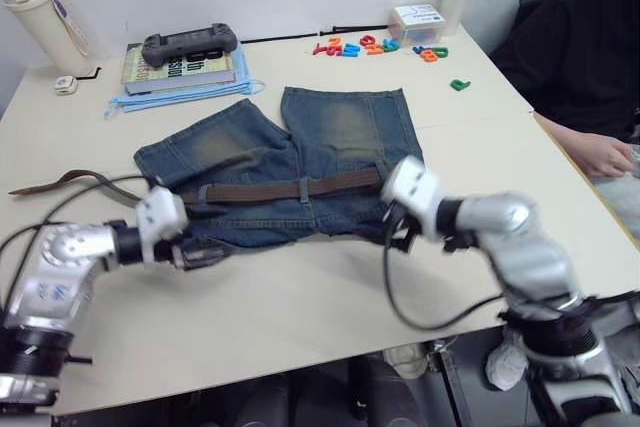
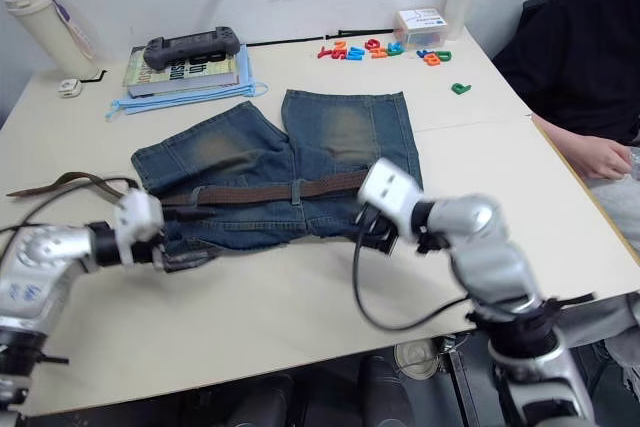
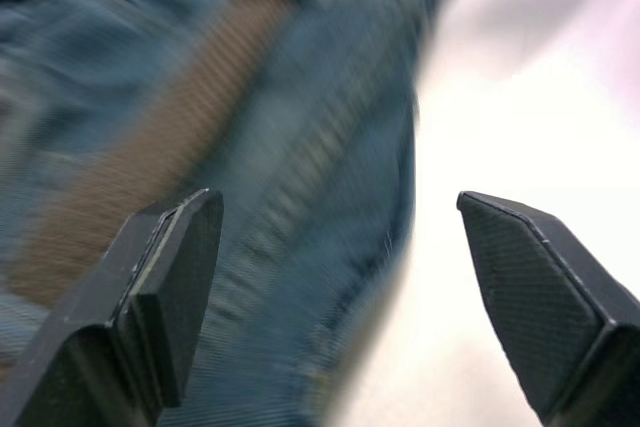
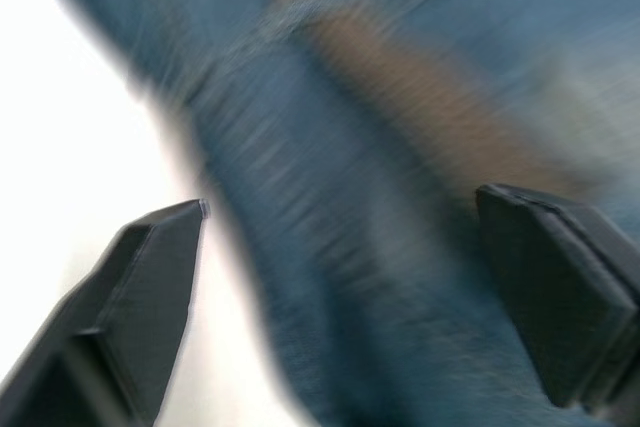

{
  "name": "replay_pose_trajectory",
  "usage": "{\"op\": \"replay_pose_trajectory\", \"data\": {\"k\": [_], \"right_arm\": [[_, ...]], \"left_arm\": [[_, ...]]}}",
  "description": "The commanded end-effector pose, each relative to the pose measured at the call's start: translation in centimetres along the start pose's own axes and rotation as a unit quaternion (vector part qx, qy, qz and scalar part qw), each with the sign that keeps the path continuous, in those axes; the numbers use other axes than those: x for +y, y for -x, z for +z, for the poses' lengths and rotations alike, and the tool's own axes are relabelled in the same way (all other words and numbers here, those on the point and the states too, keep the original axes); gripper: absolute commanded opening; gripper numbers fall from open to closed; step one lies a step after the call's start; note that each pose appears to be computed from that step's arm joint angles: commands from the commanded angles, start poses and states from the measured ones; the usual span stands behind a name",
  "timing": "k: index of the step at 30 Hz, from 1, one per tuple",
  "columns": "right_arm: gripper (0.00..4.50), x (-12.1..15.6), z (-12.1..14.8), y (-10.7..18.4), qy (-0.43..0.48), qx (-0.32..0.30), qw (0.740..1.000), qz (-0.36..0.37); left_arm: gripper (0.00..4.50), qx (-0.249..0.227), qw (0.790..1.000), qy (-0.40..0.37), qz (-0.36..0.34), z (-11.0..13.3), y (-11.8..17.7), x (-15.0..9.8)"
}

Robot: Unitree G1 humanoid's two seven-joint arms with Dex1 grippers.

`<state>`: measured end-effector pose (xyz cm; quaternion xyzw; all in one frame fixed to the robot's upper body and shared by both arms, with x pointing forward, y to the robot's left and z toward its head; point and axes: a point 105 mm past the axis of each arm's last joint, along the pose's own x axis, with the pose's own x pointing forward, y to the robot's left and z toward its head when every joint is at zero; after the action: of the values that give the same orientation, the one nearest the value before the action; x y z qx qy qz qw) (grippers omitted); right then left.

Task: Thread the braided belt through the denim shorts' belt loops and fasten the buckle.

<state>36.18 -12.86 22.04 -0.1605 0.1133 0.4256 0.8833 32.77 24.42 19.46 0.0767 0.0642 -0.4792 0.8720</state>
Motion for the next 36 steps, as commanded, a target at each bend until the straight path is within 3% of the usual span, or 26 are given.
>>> {"op": "replay_pose_trajectory", "data": {"k": [1, 5, 10, 20, 22, 25, 26, 27, 28, 30, 31, 33, 36], "right_arm": [[4.40, -2.9, -1.3, -0.5, -0.099, 0.012, 0.995, -0.002], [4.40, -3.8, -2.7, -2.0, -0.165, 0.018, 0.986, 0.024], [4.40, -2.7, -3.5, -3.6, -0.224, 0.019, 0.970, 0.090], [4.40, -2.0, -3.4, -5.0, -0.249, 0.011, 0.960, 0.128], [3.87, -1.9, -3.0, -5.0, -0.247, 0.000, 0.960, 0.134], [2.68, -1.9, -2.4, -5.1, -0.248, -0.014, 0.958, 0.141], [2.08, -1.9, -2.3, -5.1, -0.249, -0.016, 0.958, 0.143], [1.84, -1.9, -2.3, -5.1, -0.248, -0.017, 0.958, 0.144], [1.24, -1.9, -2.2, -5.1, -0.247, -0.020, 0.958, 0.145], [0.47, -1.9, -2.1, -5.2, -0.246, -0.021, 0.958, 0.145], [0.22, -1.9, -2.1, -5.2, -0.244, -0.021, 0.959, 0.144], [0.20, -1.9, -1.7, -5.1, -0.228, -0.030, 0.962, 0.147], [0.20, -1.9, -0.4, -4.3, -0.195, -0.060, 0.966, 0.158]], "left_arm": [[4.18, 0.006, 0.997, 0.072, 0.019, -1.2, 0.7, 2.2], [4.18, 0.015, 0.993, 0.113, 0.025, -2.2, 0.1, 3.6], [4.18, 0.038, 0.986, 0.158, 0.031, -4.1, -0.7, 4.3], [4.18, 0.070, 0.978, 0.195, 0.024, -6.6, -0.6, 3.8], [4.18, 0.057, 0.978, 0.199, 0.026, -6.3, -0.5, 3.9], [3.37, 0.053, 0.979, 0.194, 0.021, -6.1, -0.5, 3.9], [2.82, 0.053, 0.980, 0.193, 0.020, -6.1, -0.5, 3.9], [2.60, 0.053, 0.980, 0.189, 0.016, -6.0, -0.5, 3.8], [2.05, 0.053, 0.981, 0.186, 0.014, -6.0, -0.6, 3.8], [1.33, 0.052, 0.982, 0.183, 0.012, -5.9, -0.7, 3.7], [0.93, 0.050, 0.982, 0.180, 0.012, -5.8, -0.8, 3.8], [0.16, 0.039, 0.985, 0.165, 0.017, -5.2, -1.1, 4.0], [0.14, 0.015, 0.989, 0.145, 0.014, -3.7, -1.5, 4.2]]}}
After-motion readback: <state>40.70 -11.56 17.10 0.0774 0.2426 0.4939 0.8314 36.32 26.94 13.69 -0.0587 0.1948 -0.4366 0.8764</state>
